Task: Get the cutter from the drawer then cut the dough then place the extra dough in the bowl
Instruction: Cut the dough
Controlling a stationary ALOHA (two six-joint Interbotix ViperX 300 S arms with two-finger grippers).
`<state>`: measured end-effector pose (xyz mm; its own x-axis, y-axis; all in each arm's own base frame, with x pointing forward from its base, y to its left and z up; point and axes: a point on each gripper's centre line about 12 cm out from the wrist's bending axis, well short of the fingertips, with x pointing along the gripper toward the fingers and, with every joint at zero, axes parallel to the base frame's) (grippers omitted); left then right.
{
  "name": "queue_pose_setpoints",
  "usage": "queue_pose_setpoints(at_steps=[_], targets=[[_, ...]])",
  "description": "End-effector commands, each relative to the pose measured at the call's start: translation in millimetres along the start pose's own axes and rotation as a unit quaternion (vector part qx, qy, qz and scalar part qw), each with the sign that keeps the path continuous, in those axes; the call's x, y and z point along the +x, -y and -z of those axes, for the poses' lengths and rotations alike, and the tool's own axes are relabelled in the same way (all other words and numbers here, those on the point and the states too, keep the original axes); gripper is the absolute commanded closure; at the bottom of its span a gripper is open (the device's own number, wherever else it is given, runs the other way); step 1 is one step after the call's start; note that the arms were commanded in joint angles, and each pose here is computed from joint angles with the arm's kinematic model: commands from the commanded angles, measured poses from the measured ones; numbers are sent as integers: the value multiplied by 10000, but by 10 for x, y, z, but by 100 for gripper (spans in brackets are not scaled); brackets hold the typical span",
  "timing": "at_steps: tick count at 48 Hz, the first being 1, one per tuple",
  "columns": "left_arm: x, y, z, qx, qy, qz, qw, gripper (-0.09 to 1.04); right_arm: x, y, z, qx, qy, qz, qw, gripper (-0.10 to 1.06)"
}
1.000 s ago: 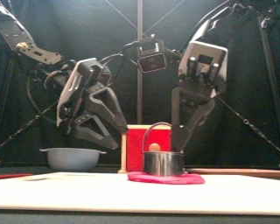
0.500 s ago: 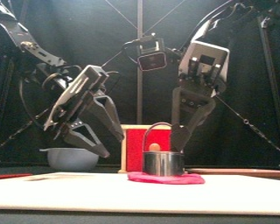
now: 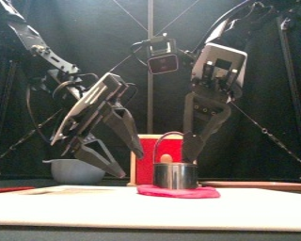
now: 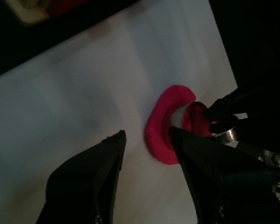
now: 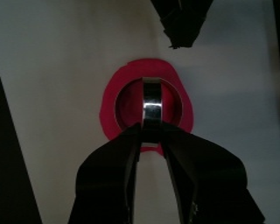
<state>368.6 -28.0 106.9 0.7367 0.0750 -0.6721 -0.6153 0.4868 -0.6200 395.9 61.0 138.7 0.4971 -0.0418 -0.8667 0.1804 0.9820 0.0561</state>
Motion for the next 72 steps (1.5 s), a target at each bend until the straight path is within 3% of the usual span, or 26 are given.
queue_pose_setpoints(at_steps=[1, 12, 36, 72], targets=[[12, 101, -29, -24, 11, 110, 9999, 12, -200, -22, -181, 34, 349, -110, 9993, 32], [27, 109, -48, -43, 46, 114, 9999, 15, -203, -19, -179, 13, 354, -104, 9993, 32], [61, 154, -51, -69, 57, 145, 9999, 49, -198, -16, -168, 18, 339, -99, 9994, 32], [136, 294, 76, -226, -215, 187, 9993, 49, -189, -23, -149, -28, 311, -94, 9995, 32]])
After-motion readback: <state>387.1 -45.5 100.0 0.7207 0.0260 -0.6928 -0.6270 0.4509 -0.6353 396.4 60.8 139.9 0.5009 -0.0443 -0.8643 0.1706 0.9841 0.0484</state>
